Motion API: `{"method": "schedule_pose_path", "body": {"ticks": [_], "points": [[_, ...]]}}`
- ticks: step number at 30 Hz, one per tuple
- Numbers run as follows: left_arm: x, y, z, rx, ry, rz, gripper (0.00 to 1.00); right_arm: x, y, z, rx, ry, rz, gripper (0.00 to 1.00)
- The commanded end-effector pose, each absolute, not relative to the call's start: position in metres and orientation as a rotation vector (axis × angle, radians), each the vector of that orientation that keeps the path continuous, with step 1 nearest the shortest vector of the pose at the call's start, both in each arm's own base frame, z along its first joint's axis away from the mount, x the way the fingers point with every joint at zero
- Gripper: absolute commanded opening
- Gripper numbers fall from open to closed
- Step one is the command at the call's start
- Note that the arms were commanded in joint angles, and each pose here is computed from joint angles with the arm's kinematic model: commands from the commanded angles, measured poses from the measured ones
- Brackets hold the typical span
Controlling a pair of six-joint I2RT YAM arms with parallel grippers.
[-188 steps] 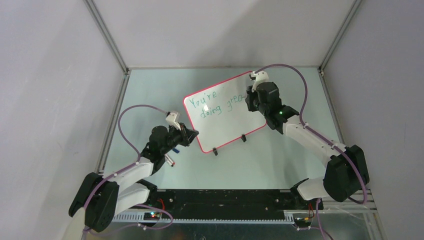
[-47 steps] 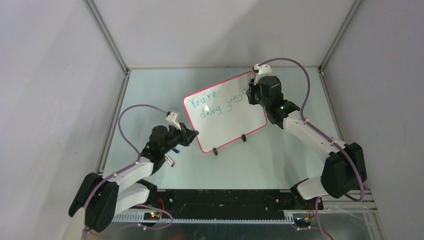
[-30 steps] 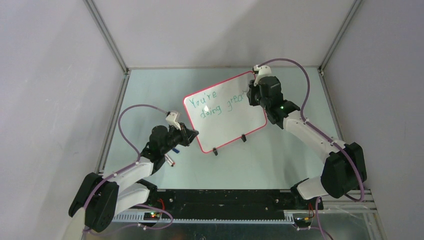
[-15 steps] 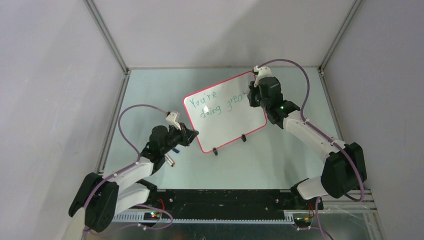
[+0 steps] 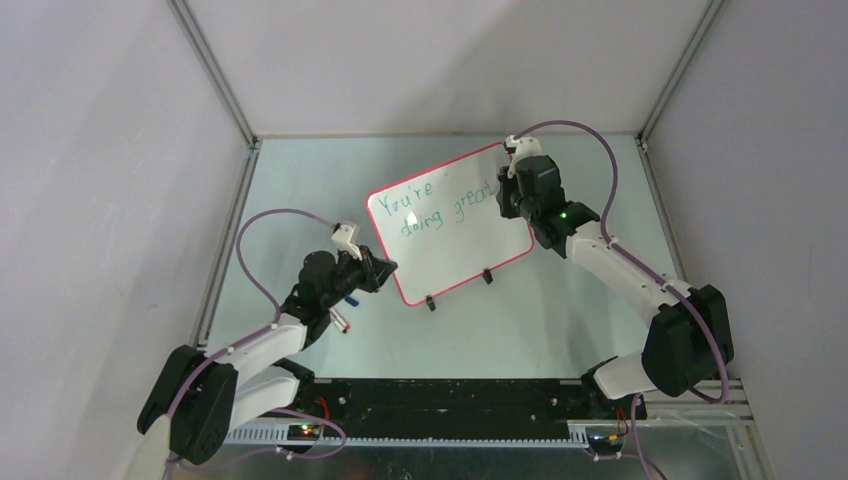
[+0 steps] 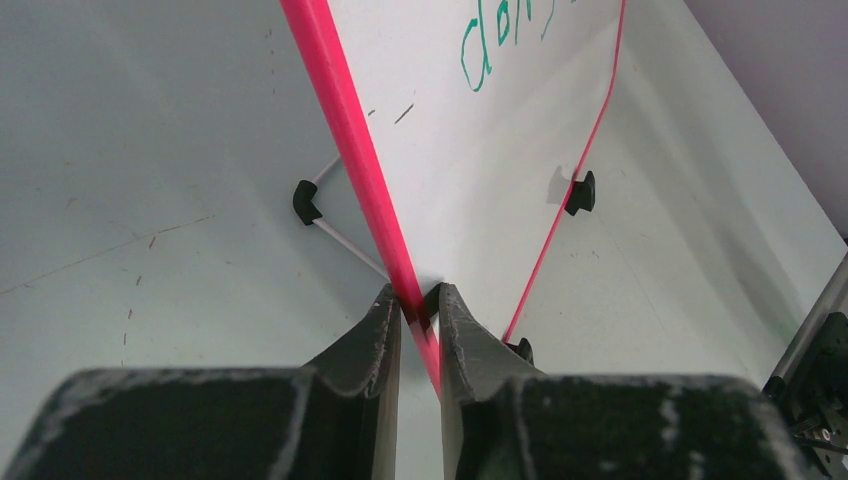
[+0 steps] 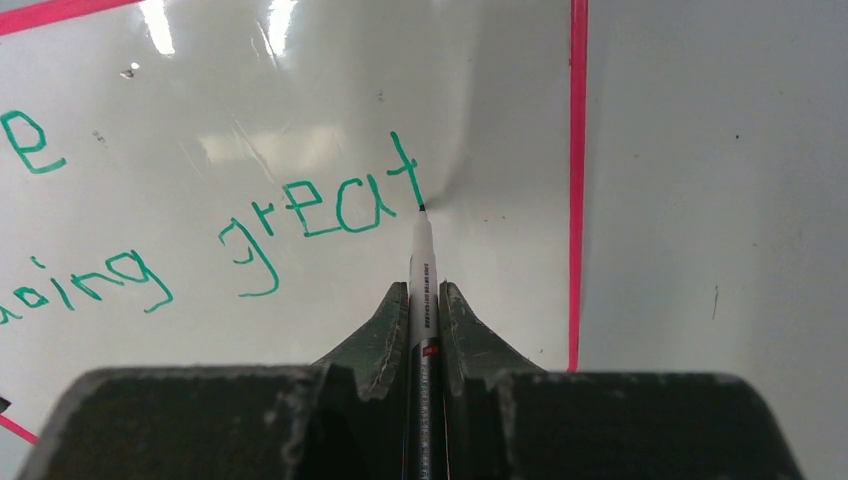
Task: Write a sentence on the whiteboard
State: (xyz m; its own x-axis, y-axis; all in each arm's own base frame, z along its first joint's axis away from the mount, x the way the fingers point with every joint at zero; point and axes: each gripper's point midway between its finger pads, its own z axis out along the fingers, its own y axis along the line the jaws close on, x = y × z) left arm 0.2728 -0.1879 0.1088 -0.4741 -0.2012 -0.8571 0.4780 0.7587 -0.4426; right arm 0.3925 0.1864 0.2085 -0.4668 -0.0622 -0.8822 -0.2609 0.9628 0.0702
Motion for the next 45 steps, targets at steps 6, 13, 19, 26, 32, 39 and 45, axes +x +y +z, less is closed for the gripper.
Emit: {"method": "schedule_pose_path", "body": {"ticks": [6, 13, 19, 26, 32, 39, 45], "points": [[0.279, -0.183, 0.112, 0.249, 1.899, -0.75, 0.07, 0.39, 0.187, 0.213, -0.224, 2.055, 0.227, 0.0], [0.279, -0.183, 0.112, 0.248, 1.898, -0.75, 0.07, 0.396, 0.187, 0.22, -0.211, 2.02, 0.223, 0.0], [0.279, -0.183, 0.112, 0.248, 1.899, -0.75, 0.07, 0.401, 0.185, 0.221, -0.199, 2.01, 0.219, 0.0], [0.28, -0.183, 0.112, 0.248, 1.899, -0.749, 0.07, 0.405, 0.184, 0.222, -0.188, 1.999, 0.218, 0.0], [0.28, -0.183, 0.111, 0.247, 1.902, -0.747, 0.07, 0.409, 0.18, 0.226, -0.172, 1.991, 0.2, 0.0], [0.279, -0.183, 0.112, 0.249, 1.9, -0.748, 0.07, 0.408, 0.18, 0.228, -0.171, 1.991, 0.201, 0.0], [0.28, -0.182, 0.112, 0.242, 1.897, -0.744, 0.08, 0.397, 0.181, 0.252, -0.173, 1.949, 0.257, 0.0]]}}
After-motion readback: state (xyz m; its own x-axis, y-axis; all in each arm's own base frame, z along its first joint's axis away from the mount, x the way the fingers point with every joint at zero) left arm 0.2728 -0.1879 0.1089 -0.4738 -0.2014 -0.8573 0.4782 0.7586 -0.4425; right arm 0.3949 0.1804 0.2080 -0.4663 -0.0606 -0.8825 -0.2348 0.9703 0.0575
